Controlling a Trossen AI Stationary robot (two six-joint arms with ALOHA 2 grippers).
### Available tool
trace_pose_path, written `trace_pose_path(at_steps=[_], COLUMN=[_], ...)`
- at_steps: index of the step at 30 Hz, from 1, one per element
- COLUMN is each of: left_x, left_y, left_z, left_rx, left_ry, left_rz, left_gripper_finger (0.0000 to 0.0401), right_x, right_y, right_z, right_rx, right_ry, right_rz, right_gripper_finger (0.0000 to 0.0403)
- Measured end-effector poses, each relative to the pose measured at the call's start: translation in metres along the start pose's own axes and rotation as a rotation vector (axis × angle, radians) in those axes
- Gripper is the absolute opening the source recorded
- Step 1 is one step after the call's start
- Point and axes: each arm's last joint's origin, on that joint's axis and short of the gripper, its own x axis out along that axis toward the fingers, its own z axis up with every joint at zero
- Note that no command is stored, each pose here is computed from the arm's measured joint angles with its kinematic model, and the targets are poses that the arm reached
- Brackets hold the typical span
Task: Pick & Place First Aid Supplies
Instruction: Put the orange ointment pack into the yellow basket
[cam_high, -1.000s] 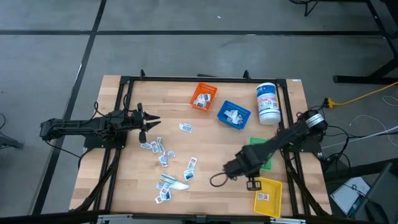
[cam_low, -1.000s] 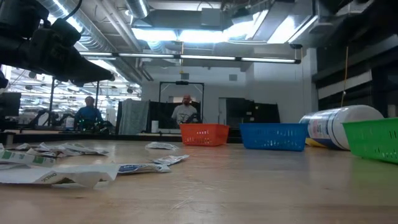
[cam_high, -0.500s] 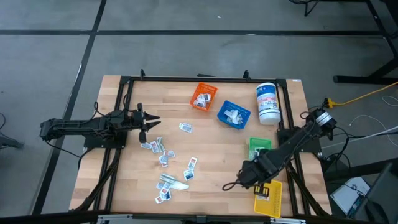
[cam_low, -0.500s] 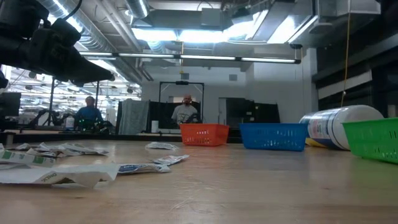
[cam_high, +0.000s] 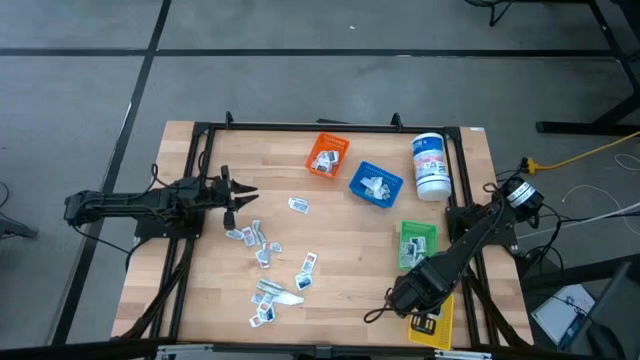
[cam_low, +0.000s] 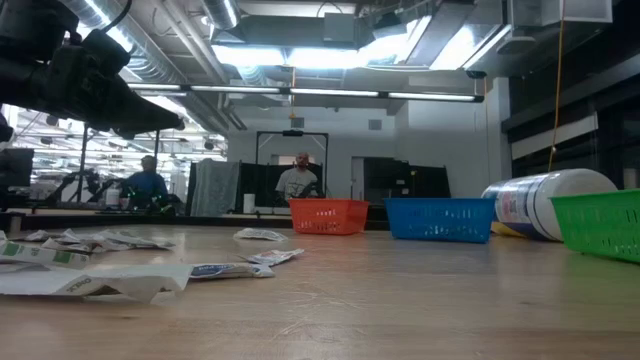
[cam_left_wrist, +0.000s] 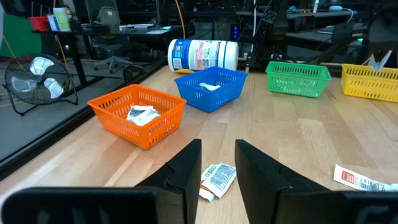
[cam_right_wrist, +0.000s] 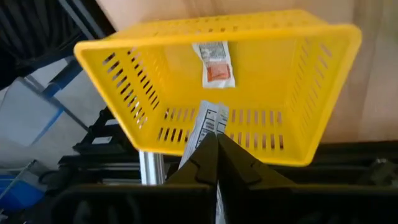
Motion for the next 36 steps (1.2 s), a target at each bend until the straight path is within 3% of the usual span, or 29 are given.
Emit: trace_pose_path(at_steps=[4, 18, 28, 36], left_x=[0.0, 0.0, 0.0, 0.0], left_y=[0.0, 0.0, 0.0, 0.0], left_z=[0.0, 0.0, 0.0, 0.0], left_rx=[0.0, 0.0, 0.0, 0.0], left_ry=[0.0, 0.0, 0.0, 0.0], left_rz=[0.0, 0.0, 0.0, 0.0], left_gripper_finger=[0.0092, 0.0093, 0.0093, 0.0092], right_x=[0.001, -0.002, -0.016, -0.04], right_y=[0.0, 0.0, 0.0, -0.021], right_z=[0.002, 0.009, 0.035, 0.075], right_rx=[-0.01, -0.064, -0.285, -0.429], right_ry=[-0.047, -0.085, -0.207, -0.453], right_rz=[-0.016, 0.013, 0.12, 0.054], right_gripper_finger=[0.0015, 0.0132, 0.0138, 0.0138])
